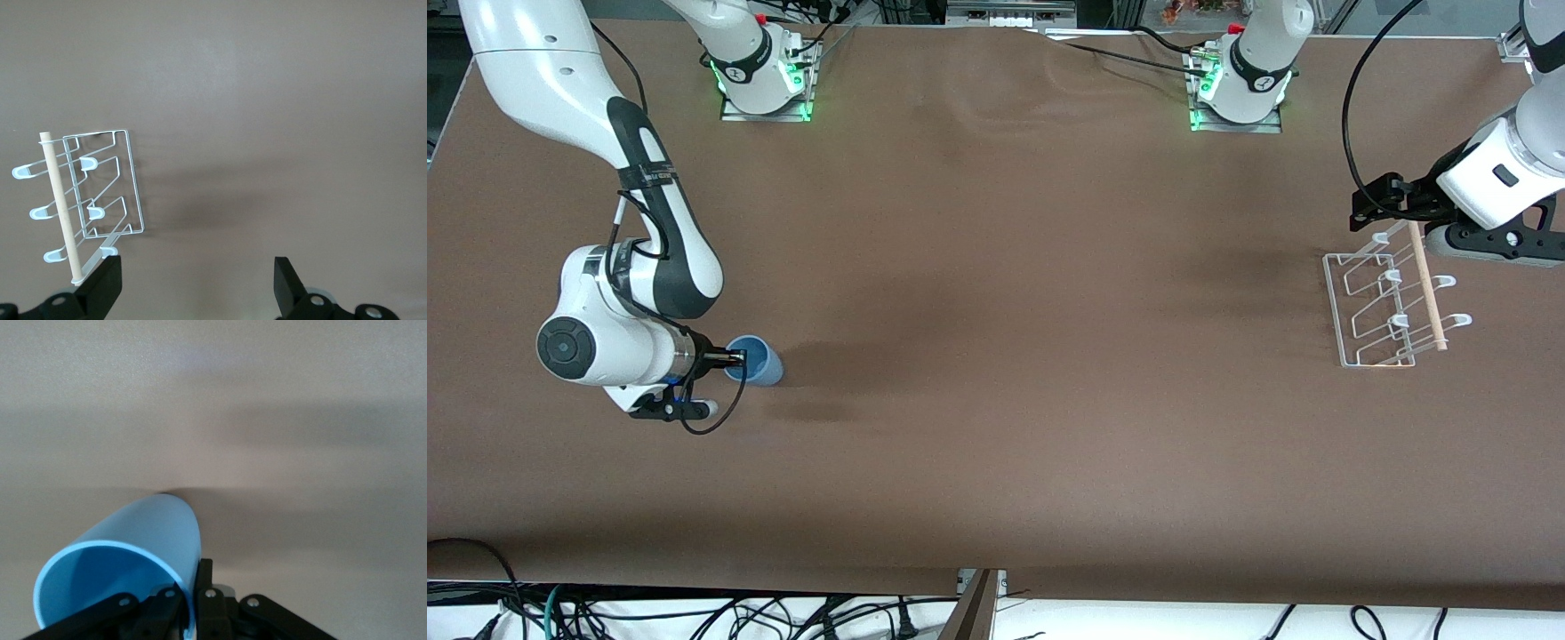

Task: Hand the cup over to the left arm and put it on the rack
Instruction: 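Close the right gripper on the cup and lift it sideways, then carry the cup toward the left gripper while the left gripper approaches, then close the left gripper on the cup base beside the right gripper, then open the right gripper and withdraw it while the left gripper lifts the cup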

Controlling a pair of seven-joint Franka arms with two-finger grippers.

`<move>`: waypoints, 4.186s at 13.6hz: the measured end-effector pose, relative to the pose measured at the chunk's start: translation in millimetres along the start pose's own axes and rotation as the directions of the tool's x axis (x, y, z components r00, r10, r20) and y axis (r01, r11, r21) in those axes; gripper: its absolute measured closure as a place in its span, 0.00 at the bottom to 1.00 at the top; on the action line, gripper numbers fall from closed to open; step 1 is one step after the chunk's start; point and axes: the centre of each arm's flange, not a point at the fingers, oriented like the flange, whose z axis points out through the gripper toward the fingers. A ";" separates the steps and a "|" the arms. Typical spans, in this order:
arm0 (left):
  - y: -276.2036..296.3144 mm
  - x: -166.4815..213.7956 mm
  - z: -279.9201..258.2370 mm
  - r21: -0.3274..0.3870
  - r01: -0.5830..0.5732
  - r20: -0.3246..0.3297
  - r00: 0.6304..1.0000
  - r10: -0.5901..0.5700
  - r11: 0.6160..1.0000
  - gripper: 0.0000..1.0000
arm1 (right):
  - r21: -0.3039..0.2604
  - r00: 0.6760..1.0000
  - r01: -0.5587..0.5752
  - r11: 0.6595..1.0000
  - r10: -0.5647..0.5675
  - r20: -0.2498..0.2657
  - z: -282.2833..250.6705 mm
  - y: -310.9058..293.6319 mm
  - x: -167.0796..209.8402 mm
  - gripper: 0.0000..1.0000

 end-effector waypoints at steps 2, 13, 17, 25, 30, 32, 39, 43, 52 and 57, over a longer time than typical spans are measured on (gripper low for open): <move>2.6 0.3 0.4 0.000 -0.005 0.001 1.000 0.005 1.000 0.00 | 0.020 1.000 0.003 1.000 -0.002 -0.021 -8.3 -7.2 3.3 0.95; 55.8 11.6 25.2 -0.091 -0.082 0.048 0.995 0.086 0.993 0.00 | 0.490 0.964 -0.263 0.831 0.247 0.098 -112.7 -267.9 -36.2 0.95; 98.3 30.7 51.0 -0.334 -0.145 0.041 0.985 0.168 0.931 0.00 | 0.616 0.931 -0.349 0.706 0.336 0.142 -124.4 -347.7 -53.6 0.95; 109.0 75.9 69.6 -0.404 -0.672 -0.415 0.739 0.530 0.621 0.00 | 0.662 0.895 -0.440 0.607 0.362 0.262 -117.1 -432.7 -102.3 0.95; 123.9 99.7 94.5 -0.253 -0.883 -0.645 0.459 0.611 0.396 0.00 | 0.711 0.874 -0.481 0.513 0.350 0.338 -143.2 -440.7 -105.2 0.95; 146.2 105.0 104.7 -0.178 -0.929 -0.692 0.352 0.630 0.323 0.00 | 0.723 0.862 -0.501 0.477 0.350 0.366 -158.9 -443.9 -107.0 0.95; 191.7 99.1 108.9 -0.086 -0.975 -0.714 0.205 0.669 0.207 0.00 | 0.726 0.852 -0.519 0.451 0.345 0.395 -171.8 -451.0 -113.0 0.95; 189.0 100.7 107.8 -0.039 -0.983 -0.719 0.154 0.678 0.181 0.24 | 0.725 0.849 -0.524 0.447 0.346 0.400 -173.5 -451.2 -113.2 0.95; 183.9 100.8 108.0 -0.047 -0.983 -0.718 0.159 0.678 0.180 0.24 | 0.733 0.843 -0.530 0.427 0.363 0.398 -180.3 -436.3 -100.9 0.15; 176.7 91.0 121.5 -0.107 -0.977 -0.526 0.215 0.823 0.186 0.24 | 0.702 0.833 -0.551 0.450 0.353 0.427 -183.8 -404.4 -81.6 0.00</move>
